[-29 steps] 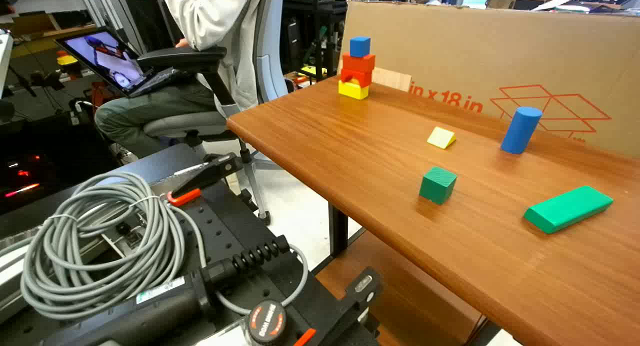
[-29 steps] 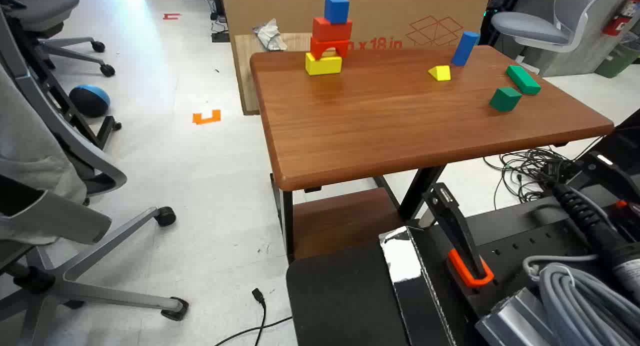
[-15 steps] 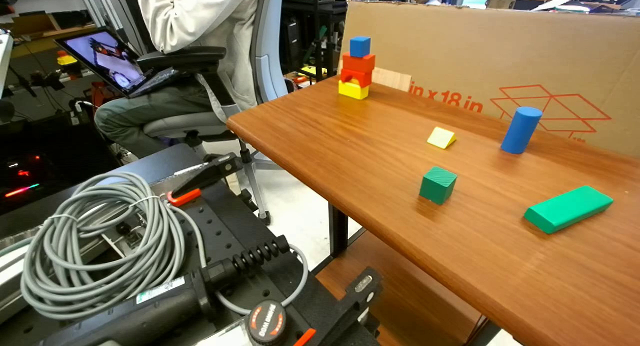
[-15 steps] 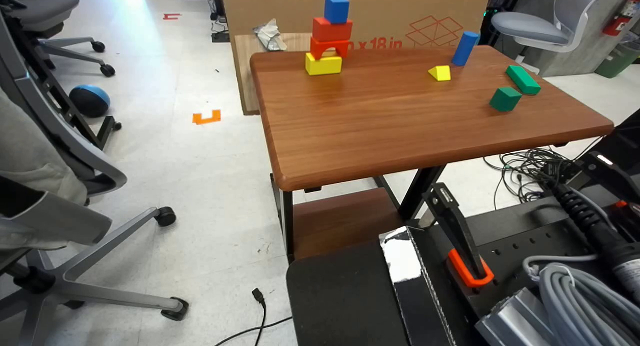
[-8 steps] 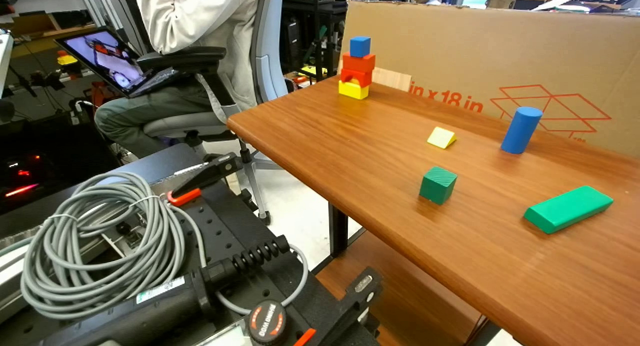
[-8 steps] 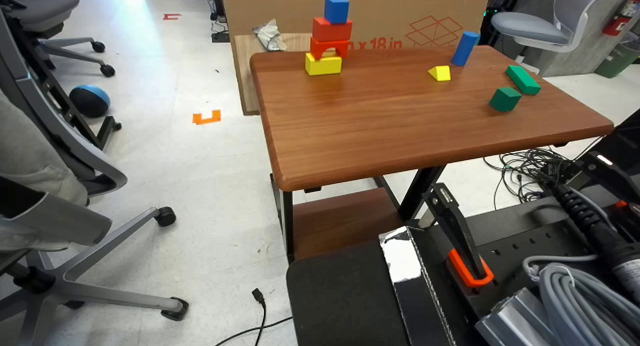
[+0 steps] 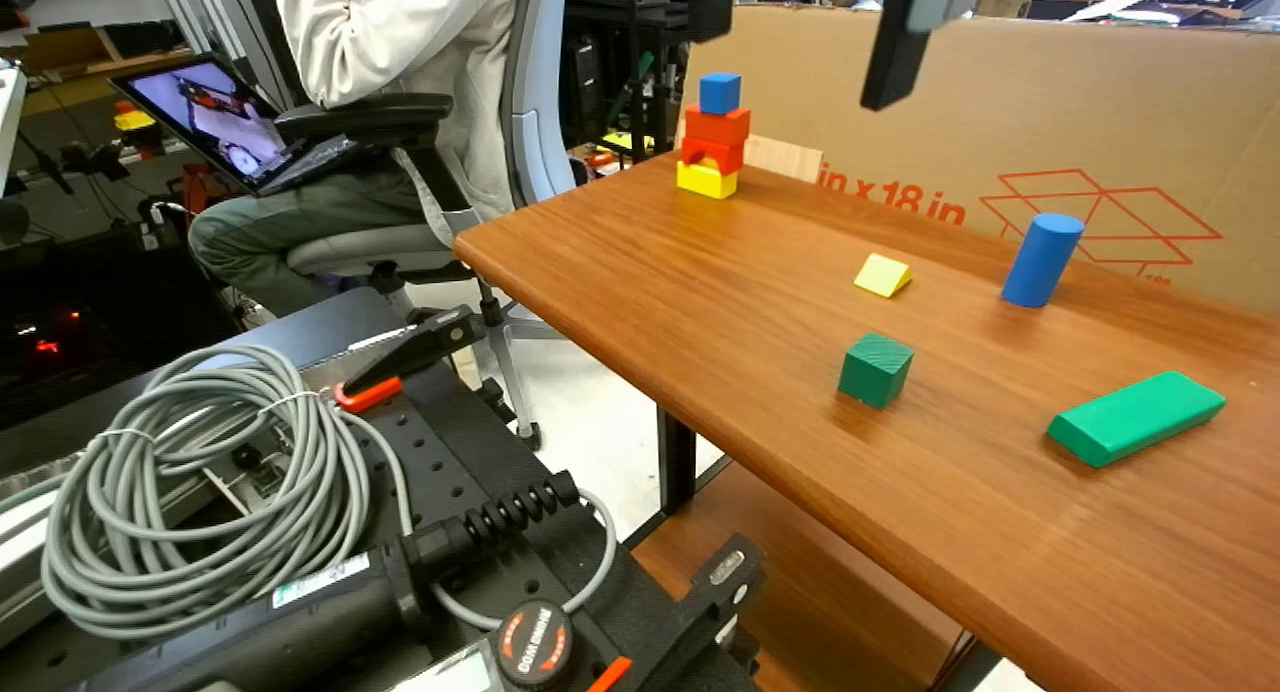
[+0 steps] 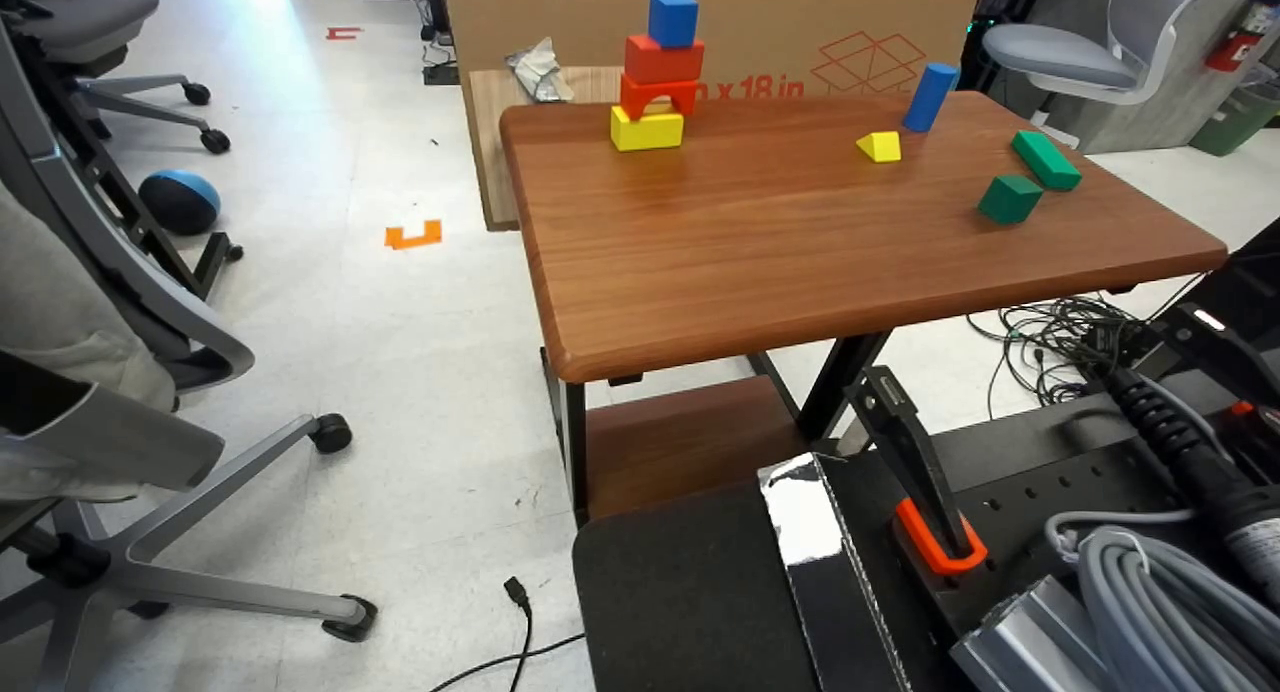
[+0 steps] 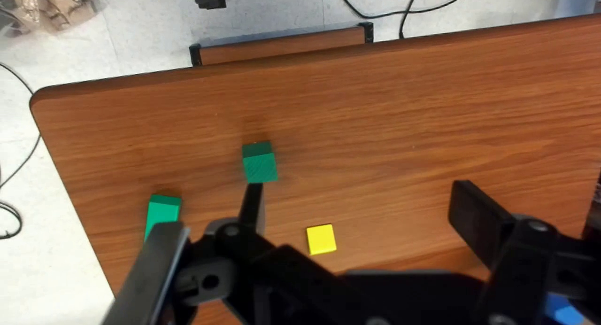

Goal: Put the green square block on the blue square block

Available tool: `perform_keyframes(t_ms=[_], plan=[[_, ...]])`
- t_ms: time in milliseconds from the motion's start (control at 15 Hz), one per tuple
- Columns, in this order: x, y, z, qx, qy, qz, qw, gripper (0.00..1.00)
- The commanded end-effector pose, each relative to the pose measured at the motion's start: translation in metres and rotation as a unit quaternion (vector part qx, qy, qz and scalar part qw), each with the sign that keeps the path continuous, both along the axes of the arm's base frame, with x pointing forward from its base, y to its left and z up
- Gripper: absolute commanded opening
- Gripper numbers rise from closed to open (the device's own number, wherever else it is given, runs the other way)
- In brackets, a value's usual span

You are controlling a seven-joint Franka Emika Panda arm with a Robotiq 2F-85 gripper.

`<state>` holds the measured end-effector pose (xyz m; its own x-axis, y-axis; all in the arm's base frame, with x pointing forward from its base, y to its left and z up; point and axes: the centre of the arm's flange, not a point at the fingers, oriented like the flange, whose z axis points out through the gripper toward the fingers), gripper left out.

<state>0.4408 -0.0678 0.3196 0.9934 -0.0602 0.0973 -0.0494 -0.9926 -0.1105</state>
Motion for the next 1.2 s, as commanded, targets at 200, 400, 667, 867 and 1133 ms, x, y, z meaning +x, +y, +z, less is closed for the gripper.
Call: perform_keyframes(t_ms=[200,400,667,867,1133], plan=[[0.069,-0.027,-0.051,-0.010,0.038,-0.021,0.9990,1.00],[0.088,-0.033,-0.077,-0.015,0.062,-0.015,0.9979,1.00],[0.102,-0.038,-0.109,-0.028,0.087,-0.021,0.9956,1.00],[0.111,-0.037,-0.132,-0.038,0.108,-0.010,0.9933,1.00],[0.116,-0.034,-0.152,-0.065,0.129,0.005,0.9895,1.00]])
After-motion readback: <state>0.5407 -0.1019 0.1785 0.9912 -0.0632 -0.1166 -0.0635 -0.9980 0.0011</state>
